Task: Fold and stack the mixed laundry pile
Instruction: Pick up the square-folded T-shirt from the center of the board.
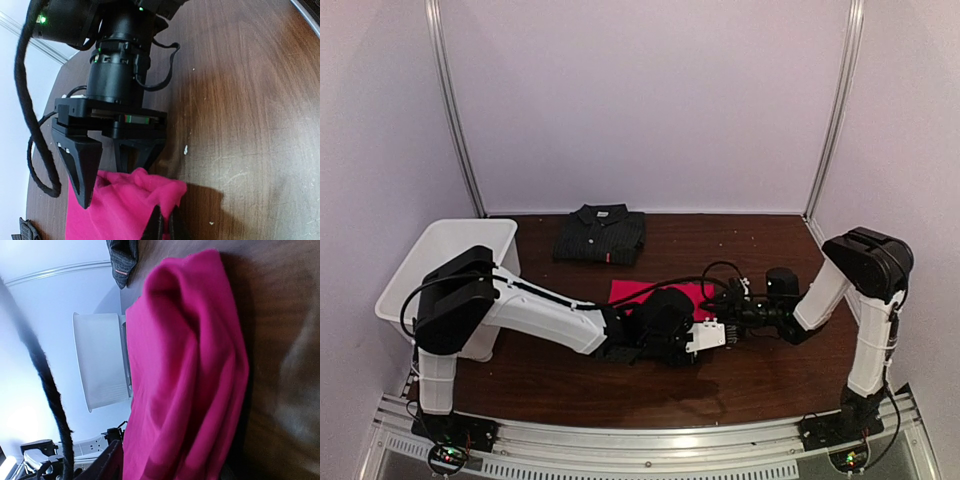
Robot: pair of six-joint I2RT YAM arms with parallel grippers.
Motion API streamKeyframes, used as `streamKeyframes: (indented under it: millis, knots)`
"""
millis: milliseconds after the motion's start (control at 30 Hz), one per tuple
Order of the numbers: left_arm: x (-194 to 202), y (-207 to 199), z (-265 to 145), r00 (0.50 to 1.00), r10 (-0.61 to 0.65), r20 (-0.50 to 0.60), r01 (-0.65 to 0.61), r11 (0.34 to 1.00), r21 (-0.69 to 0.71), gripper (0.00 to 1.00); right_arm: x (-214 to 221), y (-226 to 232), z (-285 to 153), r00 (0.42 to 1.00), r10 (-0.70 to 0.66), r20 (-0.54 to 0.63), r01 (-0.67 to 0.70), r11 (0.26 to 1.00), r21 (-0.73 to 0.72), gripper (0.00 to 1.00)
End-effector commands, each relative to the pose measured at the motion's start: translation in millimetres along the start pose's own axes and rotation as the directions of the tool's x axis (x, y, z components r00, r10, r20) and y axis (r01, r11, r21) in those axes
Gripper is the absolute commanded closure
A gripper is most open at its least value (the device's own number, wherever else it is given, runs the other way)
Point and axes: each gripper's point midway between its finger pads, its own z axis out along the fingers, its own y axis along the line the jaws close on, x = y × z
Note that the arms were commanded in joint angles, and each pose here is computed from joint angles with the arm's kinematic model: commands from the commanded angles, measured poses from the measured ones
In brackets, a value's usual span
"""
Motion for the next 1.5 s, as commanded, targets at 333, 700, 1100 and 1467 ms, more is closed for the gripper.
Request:
streamKeyframes:
  millis: [333, 700, 1100, 1467]
  knots:
    - [-28, 16, -18, 0.994, -0.024, 0.110, 0.028, 0.999, -0.032, 1.00, -37, -25, 30, 0.992, 0.085, 0.090, -0.085, 0.996, -0.003, 0.62]
    - [-24, 30, -30, 0.991, -0.112, 0.071, 0.116, 0.991, -0.068, 0.79, -48, -23, 34, 0.996, 0.026, 0.083, -0.030, 0.998, 0.050, 1.00]
    - [15, 87, -121, 0.907, -0.399, 0.133, 0.419, 0.885, -0.202, 0.23, -116, 13, -70, 0.948, -0.301, 0.102, 0.245, 0.895, 0.372, 1.00]
    - [59, 112, -171, 0.865, -0.478, 0.150, 0.500, 0.802, -0.326, 0.18, -222, 134, -218, 0.710, -0.704, 0.004, 0.345, 0.353, 0.869, 1.00]
